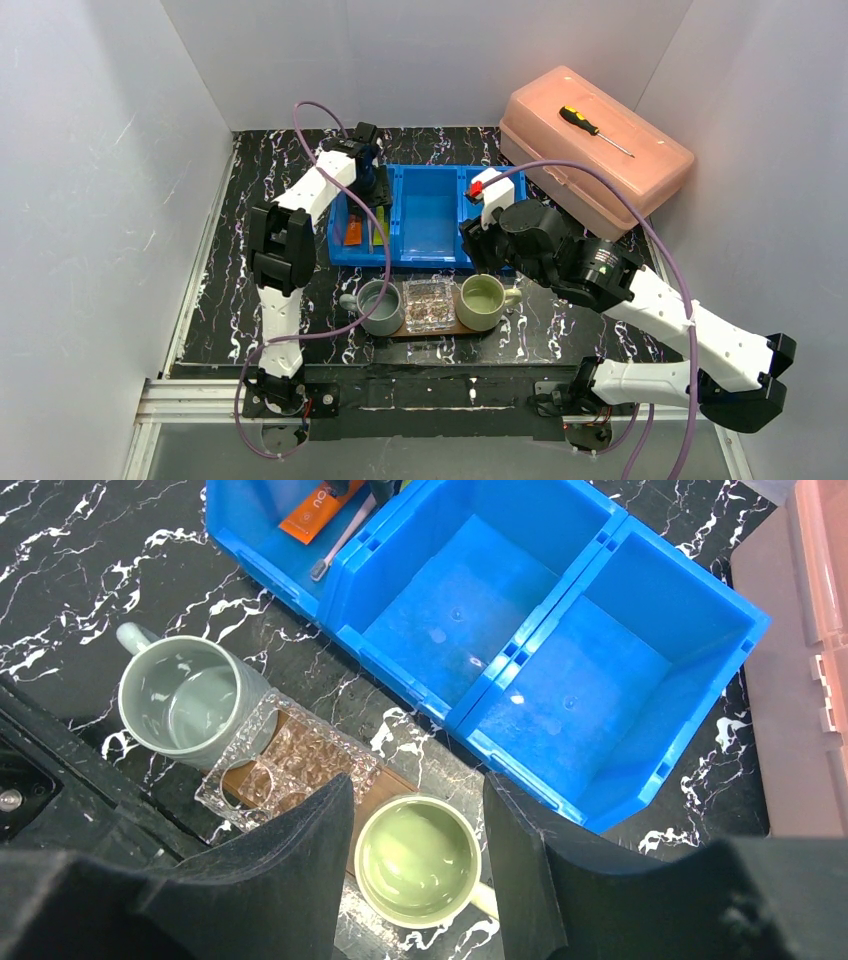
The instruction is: Prepare toiletry sets of a toothbrush and toothpaste on the tray
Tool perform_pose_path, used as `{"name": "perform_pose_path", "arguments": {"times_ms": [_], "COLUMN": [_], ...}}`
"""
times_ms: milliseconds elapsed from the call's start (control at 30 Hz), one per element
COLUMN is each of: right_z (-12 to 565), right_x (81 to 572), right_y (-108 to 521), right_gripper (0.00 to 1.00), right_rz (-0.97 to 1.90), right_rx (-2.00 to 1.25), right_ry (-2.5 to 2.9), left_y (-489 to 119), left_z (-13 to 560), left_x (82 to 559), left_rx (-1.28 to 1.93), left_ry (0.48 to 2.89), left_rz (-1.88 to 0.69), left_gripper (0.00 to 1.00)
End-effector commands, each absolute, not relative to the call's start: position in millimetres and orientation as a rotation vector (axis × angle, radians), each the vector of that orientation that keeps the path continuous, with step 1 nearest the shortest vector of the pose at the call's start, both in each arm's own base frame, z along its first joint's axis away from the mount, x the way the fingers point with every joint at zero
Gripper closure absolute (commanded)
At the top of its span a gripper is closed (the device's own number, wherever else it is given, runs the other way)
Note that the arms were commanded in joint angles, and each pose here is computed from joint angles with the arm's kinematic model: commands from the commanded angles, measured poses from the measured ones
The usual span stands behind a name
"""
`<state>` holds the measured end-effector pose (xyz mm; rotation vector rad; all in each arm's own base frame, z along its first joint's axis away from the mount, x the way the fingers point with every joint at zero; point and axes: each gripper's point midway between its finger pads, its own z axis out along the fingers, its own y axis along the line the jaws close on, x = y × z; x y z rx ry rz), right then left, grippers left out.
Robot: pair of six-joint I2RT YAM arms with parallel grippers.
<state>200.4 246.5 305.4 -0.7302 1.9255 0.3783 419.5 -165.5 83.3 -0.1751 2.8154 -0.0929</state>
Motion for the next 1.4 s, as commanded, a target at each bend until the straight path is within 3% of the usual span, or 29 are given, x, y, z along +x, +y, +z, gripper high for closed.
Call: {"name": "perform_pose_path", "arguments": {"times_ms": [0, 667, 967, 1367], "right_z": [309.9, 300.6, 297.3, 298.9], "right_x": [200.0, 200.3, 201.1, 199.6], "right_y": [249.7, 254.7, 257.5, 257.9], "right_gripper": [0.42, 0.42, 0.42, 0.41], "right_rz": [0.397, 0.397, 0.394, 0.408], "right_rx": [-0.723, -0.737, -0.747, -0.744], "right_ry": [1.918, 1.940, 1.942, 1.945], "left_y": [-186.0, -181.2, -180.1, -174.7], "left_z": [84.5, 46.0, 36.0, 51.0], "left_x": [421.7, 434.0, 431.3, 434.0], "left_rx": [-0.191, -0.210, -0.190, -0.162], "left_ry": [2.827, 2.866, 2.885, 2.835], "left_rz": [-0.284, -0.232, -0.221, -0.199], "left_gripper": [0.48, 0.57, 0.67, 1.00]}}
